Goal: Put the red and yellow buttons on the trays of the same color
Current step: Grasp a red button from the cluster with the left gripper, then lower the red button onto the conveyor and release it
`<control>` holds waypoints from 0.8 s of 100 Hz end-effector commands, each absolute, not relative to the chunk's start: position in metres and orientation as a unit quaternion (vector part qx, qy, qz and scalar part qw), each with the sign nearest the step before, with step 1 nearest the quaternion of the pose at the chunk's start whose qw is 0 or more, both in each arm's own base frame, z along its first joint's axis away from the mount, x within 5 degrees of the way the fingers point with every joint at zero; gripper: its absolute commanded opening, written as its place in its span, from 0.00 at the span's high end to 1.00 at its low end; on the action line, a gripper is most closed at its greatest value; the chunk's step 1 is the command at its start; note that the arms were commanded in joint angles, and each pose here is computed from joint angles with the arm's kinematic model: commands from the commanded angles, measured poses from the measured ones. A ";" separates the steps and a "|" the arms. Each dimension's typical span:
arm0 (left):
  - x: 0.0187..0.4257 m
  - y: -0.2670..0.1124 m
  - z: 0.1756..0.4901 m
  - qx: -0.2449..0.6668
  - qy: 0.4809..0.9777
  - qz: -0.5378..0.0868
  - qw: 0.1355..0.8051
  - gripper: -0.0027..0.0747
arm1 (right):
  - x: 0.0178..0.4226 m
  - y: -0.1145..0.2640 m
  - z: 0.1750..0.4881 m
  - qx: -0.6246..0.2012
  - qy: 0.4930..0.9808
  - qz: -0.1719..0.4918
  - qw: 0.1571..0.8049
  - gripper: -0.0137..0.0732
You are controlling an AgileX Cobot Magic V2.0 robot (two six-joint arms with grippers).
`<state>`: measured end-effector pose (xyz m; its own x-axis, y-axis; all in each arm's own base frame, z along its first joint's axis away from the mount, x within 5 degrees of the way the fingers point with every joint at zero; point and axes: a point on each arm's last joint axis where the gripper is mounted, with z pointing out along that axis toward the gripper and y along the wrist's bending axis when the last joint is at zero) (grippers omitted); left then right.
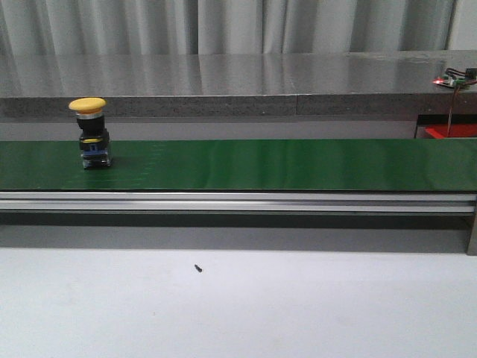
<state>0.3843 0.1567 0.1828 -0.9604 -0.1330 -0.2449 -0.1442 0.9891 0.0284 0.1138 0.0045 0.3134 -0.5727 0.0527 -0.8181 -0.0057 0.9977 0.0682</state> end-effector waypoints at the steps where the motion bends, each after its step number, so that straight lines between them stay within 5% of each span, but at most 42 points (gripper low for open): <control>1: 0.388 0.157 0.211 -0.070 0.982 0.035 0.171 0.46 | 0.117 0.004 0.327 0.010 0.864 0.028 0.503 0.92; 26: 0.387 0.157 0.211 -0.070 0.982 0.035 0.170 0.66 | 0.117 0.004 0.327 0.010 0.864 0.028 0.503 0.92; 80: 0.368 0.149 0.268 -0.095 0.971 0.043 0.217 0.67 | 0.117 0.004 0.327 0.010 0.864 0.028 0.503 0.92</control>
